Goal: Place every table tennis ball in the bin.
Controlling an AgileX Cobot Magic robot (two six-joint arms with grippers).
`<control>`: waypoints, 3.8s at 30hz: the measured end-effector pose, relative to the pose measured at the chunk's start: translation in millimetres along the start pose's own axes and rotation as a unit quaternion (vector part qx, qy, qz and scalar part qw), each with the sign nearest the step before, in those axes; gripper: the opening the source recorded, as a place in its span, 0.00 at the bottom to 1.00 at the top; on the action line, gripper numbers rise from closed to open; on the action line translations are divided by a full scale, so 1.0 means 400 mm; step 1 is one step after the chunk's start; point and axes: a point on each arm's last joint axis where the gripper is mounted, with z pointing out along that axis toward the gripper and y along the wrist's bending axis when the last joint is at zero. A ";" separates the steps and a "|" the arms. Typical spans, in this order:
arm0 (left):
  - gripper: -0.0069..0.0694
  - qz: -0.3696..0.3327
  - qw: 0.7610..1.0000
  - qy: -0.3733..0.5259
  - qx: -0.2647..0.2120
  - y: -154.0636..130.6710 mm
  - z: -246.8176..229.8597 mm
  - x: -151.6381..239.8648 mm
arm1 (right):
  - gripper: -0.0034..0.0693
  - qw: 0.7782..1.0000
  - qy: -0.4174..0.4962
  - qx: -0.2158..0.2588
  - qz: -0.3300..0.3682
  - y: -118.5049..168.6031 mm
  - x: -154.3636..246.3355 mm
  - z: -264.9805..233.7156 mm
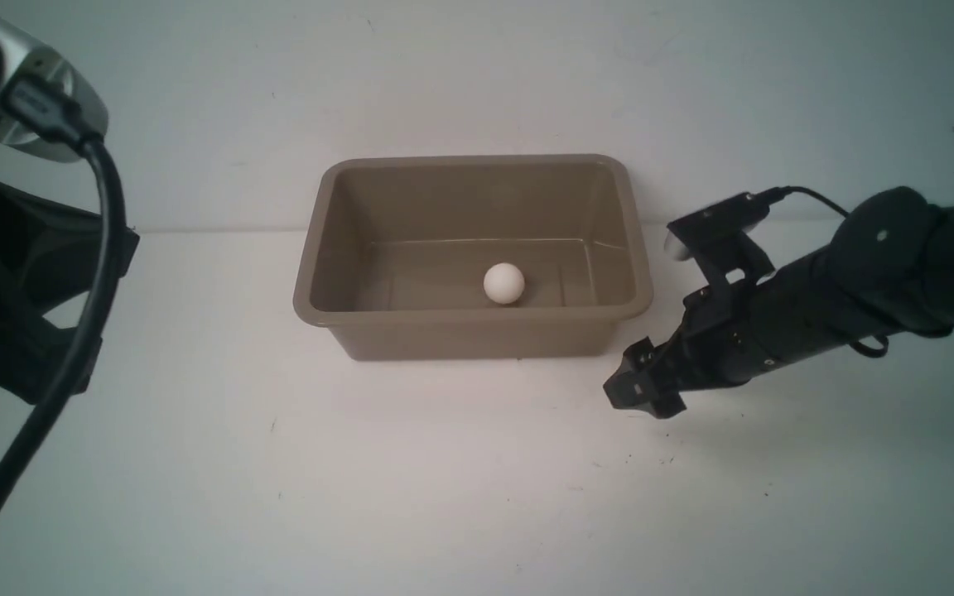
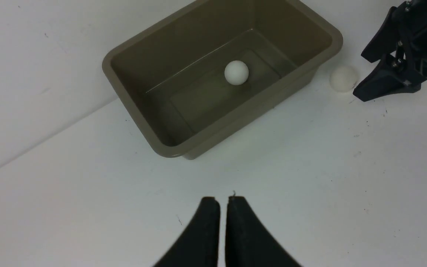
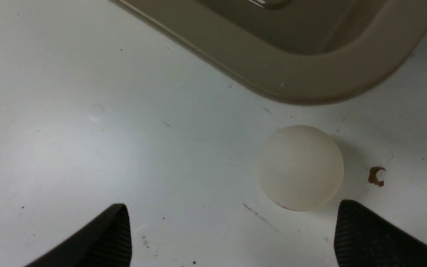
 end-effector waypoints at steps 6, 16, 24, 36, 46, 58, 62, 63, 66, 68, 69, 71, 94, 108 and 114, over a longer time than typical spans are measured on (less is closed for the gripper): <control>0.10 0.000 1.000 0.000 0.000 0.000 0.000 0.000 | 0.99 1.000 0.003 0.006 -0.001 -0.014 -0.011 0.026; 0.10 -0.001 1.000 0.000 0.001 -0.001 0.000 0.000 | 0.93 0.999 0.026 0.022 -0.001 -0.048 -0.020 0.103; 0.10 -0.001 1.000 0.000 0.001 -0.001 0.000 0.000 | 0.53 0.999 0.037 0.023 0.003 -0.059 -0.011 0.140; 0.10 0.001 1.000 0.000 -0.001 0.001 0.000 0.000 | 0.54 0.996 0.085 -0.023 0.009 -0.032 -0.001 0.110; 0.10 0.005 1.000 0.002 -0.006 0.003 0.000 0.001 | 0.54 1.000 -0.008 -0.004 -0.007 0.040 -0.102 -0.205; 0.10 0.007 1.000 0.004 -0.007 0.003 0.000 0.002 | 0.54 0.998 -0.061 0.021 -0.005 -0.028 -0.246 -0.096; 0.10 0.007 1.000 0.004 -0.007 0.003 0.000 0.002 | 0.54 0.998 -0.054 0.019 -0.009 -0.051 -0.286 -0.017; 0.10 0.007 1.000 0.004 -0.008 0.003 0.000 0.002 | 0.54 0.999 -0.048 0.017 -0.012 -0.054 -0.291 0.007; 0.10 0.007 1.000 0.005 -0.008 0.004 0.000 0.002 | 0.54 0.999 -0.034 0.014 -0.021 -0.058 -0.320 0.055; 0.10 0.007 1.000 0.005 -0.008 0.004 0.000 0.002 | 0.54 0.999 -0.029 0.009 -0.015 -0.057 -0.335 0.071; 0.10 0.007 1.000 0.005 -0.008 0.004 0.000 0.002 | 0.54 0.999 -0.030 0.009 -0.015 -0.056 -0.337 0.069; 0.10 0.007 1.000 0.005 -0.008 0.004 0.000 0.002 | 0.54 1.000 -0.024 0.005 -0.018 -0.053 -0.344 0.081; 0.10 0.008 1.000 0.000 -0.010 0.003 -0.008 0.003 | 0.53 0.998 -0.003 -0.011 -0.064 -0.031 -0.396 0.023; 0.12 0.029 0.984 -0.137 -0.112 -0.007 -0.107 0.151 | 0.03 0.960 -0.194 0.158 -0.127 0.091 -0.436 -0.658; 0.12 -0.001 0.983 -0.138 -0.120 -0.018 -0.063 0.252 | 0.03 0.945 -0.230 0.200 -0.122 0.147 -0.271 -0.824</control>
